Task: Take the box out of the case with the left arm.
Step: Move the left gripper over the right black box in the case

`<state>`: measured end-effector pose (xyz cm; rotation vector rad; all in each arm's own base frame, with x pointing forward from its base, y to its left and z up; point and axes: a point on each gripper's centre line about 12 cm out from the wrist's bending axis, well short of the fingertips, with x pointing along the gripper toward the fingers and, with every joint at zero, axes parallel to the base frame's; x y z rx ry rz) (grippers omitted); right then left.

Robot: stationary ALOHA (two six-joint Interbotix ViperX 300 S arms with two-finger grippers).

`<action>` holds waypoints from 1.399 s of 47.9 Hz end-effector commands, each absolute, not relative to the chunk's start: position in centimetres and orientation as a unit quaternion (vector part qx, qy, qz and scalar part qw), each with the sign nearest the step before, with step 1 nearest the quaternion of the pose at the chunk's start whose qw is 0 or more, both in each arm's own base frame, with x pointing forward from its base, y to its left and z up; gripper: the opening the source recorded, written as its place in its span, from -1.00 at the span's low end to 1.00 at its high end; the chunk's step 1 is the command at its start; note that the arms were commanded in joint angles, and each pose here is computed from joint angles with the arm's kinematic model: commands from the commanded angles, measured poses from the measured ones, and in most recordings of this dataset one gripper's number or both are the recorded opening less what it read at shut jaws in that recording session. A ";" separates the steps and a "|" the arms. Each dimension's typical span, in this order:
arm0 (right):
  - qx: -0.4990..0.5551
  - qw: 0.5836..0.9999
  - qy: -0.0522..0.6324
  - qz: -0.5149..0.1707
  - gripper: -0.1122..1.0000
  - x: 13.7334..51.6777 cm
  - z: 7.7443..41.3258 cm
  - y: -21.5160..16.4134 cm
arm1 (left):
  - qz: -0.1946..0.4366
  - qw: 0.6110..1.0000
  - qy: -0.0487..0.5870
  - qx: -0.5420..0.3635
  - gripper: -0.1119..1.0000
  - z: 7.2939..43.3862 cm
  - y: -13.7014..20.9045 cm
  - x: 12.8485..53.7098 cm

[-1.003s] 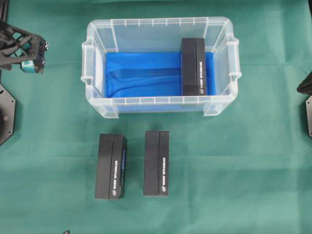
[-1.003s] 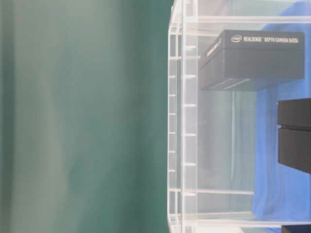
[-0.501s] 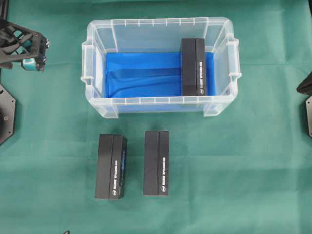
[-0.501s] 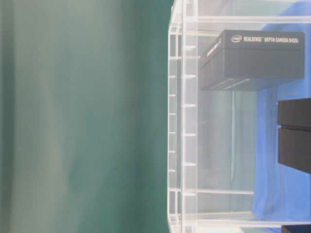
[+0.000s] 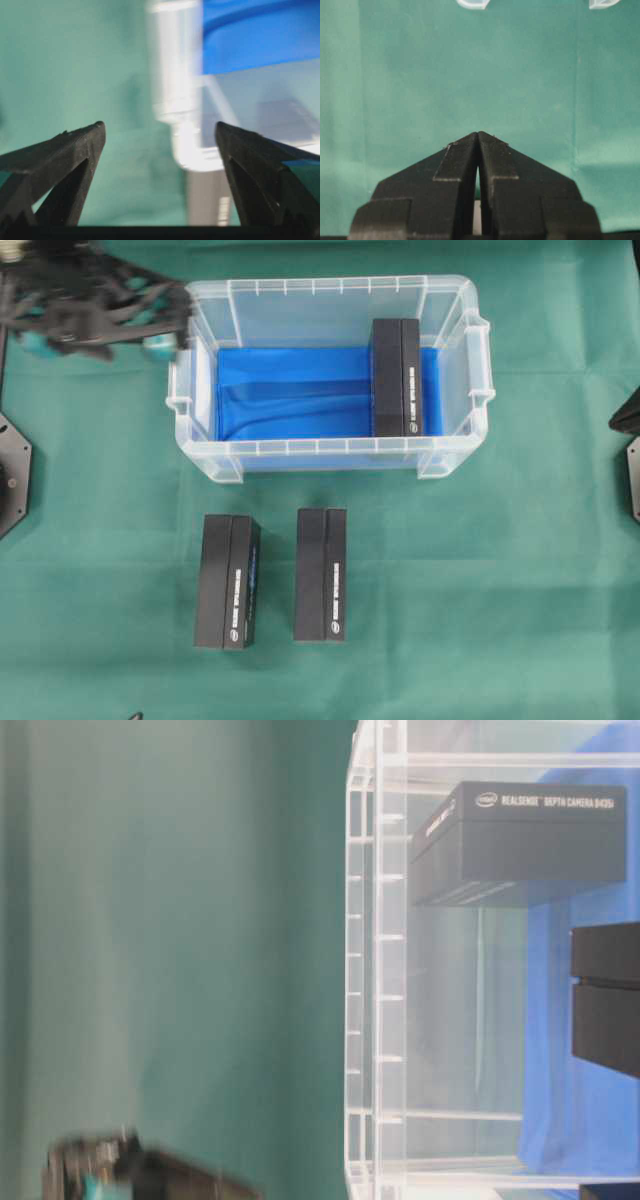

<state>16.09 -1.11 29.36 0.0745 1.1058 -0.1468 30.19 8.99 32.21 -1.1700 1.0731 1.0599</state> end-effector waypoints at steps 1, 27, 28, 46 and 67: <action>0.037 0.854 0.514 -0.070 -0.67 16.4 30.3 -1.1 | 0.439 0.595 0.448 -0.503 0.92 33.6 9.0 32.6; 0.037 0.827 0.556 -0.074 -0.67 15.3 29.6 -1.1 | 0.400 0.629 0.447 -0.494 0.92 33.9 8.3 45.7; 0.037 0.828 0.555 -0.074 -0.67 15.3 29.6 -1.1 | 0.401 0.629 0.449 -0.492 0.92 33.7 8.2 46.0; 0.036 0.827 0.557 -0.074 -0.67 15.3 29.5 -1.1 | 0.390 0.638 0.445 -0.493 0.91 32.0 8.3 51.6; 0.034 0.826 0.557 -0.072 -0.67 15.3 29.4 -1.1 | 0.402 0.625 0.443 -0.501 0.92 31.2 8.8 52.7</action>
